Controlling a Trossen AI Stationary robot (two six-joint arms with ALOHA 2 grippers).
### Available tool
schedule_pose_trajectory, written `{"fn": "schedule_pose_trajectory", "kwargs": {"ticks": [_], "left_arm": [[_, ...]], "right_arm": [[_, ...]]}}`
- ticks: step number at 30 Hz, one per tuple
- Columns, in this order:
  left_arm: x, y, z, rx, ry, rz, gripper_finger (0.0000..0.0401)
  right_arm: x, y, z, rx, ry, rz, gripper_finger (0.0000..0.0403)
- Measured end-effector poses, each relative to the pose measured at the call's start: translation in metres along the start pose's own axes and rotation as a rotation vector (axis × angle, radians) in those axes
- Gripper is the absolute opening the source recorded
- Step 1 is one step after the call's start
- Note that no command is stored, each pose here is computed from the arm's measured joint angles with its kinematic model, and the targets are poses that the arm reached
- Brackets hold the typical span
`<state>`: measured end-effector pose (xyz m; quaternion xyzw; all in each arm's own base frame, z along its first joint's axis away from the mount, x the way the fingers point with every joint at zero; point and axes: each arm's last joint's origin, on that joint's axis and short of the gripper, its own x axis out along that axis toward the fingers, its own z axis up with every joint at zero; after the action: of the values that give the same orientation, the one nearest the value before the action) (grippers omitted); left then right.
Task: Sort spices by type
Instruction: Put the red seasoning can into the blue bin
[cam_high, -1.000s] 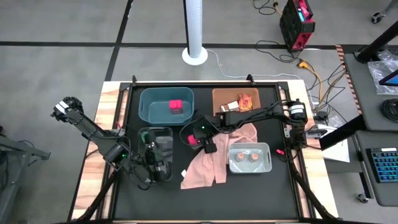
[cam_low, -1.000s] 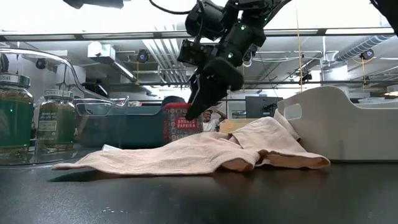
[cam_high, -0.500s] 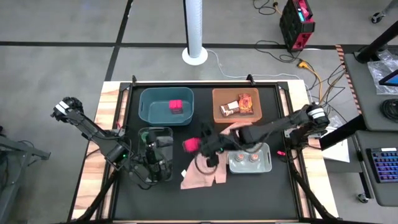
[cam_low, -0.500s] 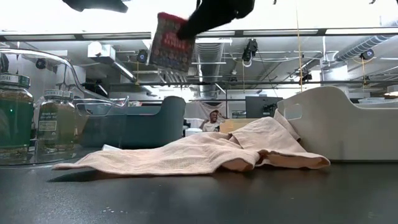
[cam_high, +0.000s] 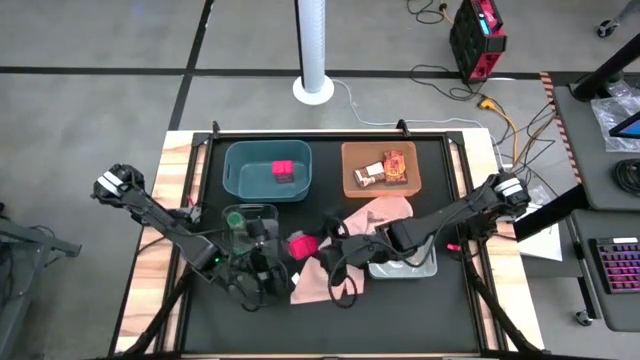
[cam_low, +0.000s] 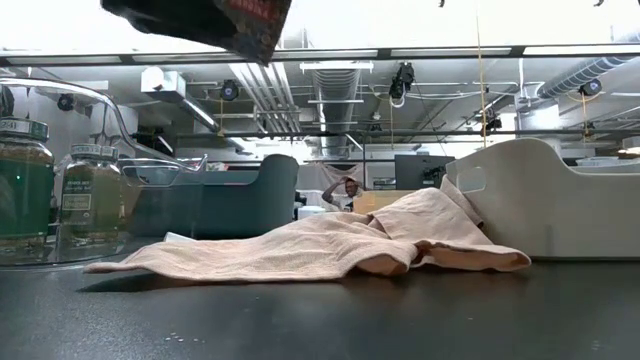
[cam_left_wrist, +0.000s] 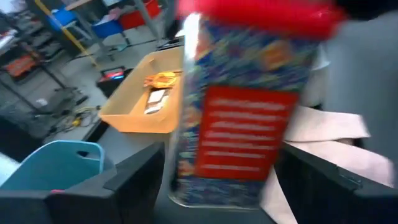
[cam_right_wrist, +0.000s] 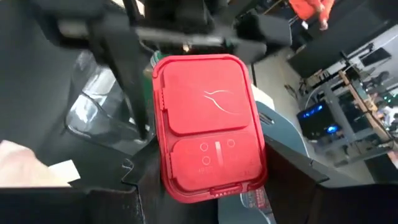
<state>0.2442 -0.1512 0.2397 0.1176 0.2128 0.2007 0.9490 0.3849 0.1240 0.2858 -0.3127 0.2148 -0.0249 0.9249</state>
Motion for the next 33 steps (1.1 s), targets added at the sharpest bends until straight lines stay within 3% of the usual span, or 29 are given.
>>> {"fn": "schedule_pose_trajectory", "kwargs": {"ticks": [5, 10, 15, 20, 24, 29, 33], "left_arm": [[0.007, -0.004, -0.003, 0.048, -0.006, 0.046, 0.0271], [0.008, -0.008, -0.002, 0.112, -0.025, 0.065, 0.0184], [0.008, -0.008, -0.002, 0.126, -0.025, 0.064, 0.0184], [0.008, -0.008, -0.003, 0.142, -0.024, 0.074, 0.0184], [0.007, -0.009, -0.002, 0.137, -0.033, 0.081, 0.0184], [0.000, -0.013, 0.000, 0.135, -0.062, 0.062, 0.0184], [-0.008, -0.020, 0.011, 0.134, -0.139, 0.027, 0.0184]], "right_arm": [[-0.002, 0.004, 0.002, -0.001, -0.010, 0.008, 0.0206], [-0.003, 0.005, 0.003, 0.000, -0.009, 0.008, 0.0206], [-0.003, 0.005, 0.003, 0.003, -0.010, 0.011, 0.0209], [-0.010, 0.001, 0.006, 0.053, -0.019, 0.009, 0.0285], [-0.034, -0.015, 0.012, 0.104, -0.027, 0.010, 0.0328], [-0.061, -0.025, 0.000, 0.223, -0.021, 0.096, 0.0335], [-0.066, -0.014, -0.018, 0.309, -0.142, 0.180, 0.0323]]}}
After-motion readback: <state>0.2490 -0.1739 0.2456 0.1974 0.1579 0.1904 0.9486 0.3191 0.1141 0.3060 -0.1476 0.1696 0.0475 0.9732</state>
